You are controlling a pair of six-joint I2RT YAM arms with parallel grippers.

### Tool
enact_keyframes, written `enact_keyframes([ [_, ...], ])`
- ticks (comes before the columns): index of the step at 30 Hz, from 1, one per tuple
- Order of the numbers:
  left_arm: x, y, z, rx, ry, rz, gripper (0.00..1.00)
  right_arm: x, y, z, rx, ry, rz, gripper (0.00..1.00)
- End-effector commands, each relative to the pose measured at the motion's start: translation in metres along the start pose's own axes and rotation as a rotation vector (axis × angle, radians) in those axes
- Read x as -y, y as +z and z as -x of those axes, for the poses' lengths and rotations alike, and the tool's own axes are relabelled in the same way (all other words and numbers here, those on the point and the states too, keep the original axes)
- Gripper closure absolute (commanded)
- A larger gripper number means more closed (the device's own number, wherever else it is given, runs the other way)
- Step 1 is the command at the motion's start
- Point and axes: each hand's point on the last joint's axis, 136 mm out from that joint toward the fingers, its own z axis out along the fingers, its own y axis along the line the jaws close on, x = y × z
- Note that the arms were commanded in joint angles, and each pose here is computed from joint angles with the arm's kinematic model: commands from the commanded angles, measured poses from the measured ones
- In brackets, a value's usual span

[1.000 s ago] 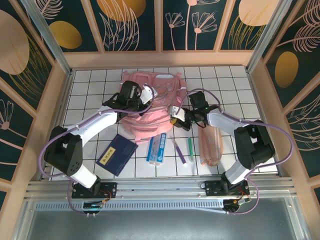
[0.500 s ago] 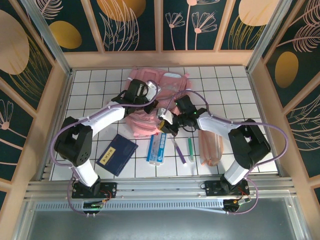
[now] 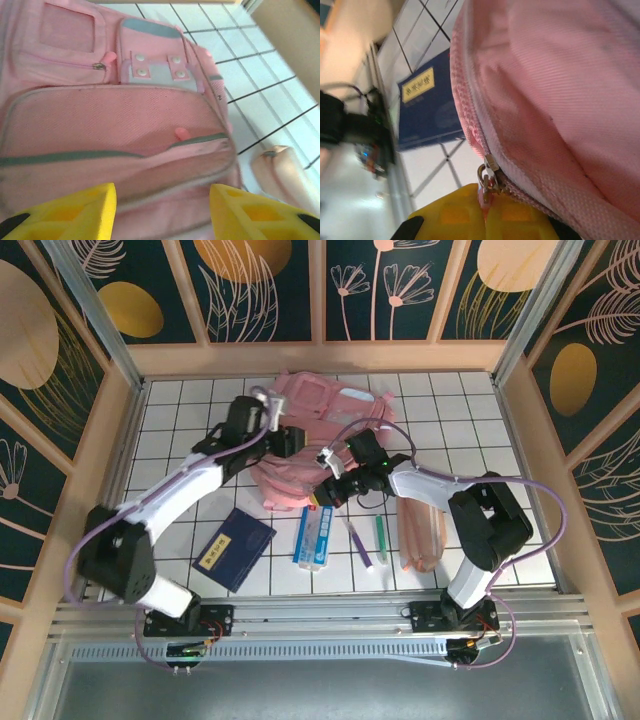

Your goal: Pack the student bag

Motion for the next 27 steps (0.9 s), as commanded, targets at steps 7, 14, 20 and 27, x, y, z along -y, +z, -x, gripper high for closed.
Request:
enact_keyframes([
  [7,0.01,-0.026,-0.133,-0.244,-0.559,-0.138,0.51,-0.02,0.022,-0.021,-0.092,0.641,0.082,0.95],
  [14,0.006,-0.022,-0.147,-0.258,-0.547,-0.089,0.5,-0.01,0.02,-0.022,-0.073,0.67,-0.061,0.63],
  [20,0.012,-0.014,-0.164,-0.308,-0.462,-0.03,0.5,0.01,-0.018,-0.041,-0.016,0.711,-0.236,0.53],
  [27,0.029,-0.003,-0.166,-0.253,-0.39,0.044,0.5,0.052,-0.078,-0.045,0.165,0.724,-0.525,0.52],
])
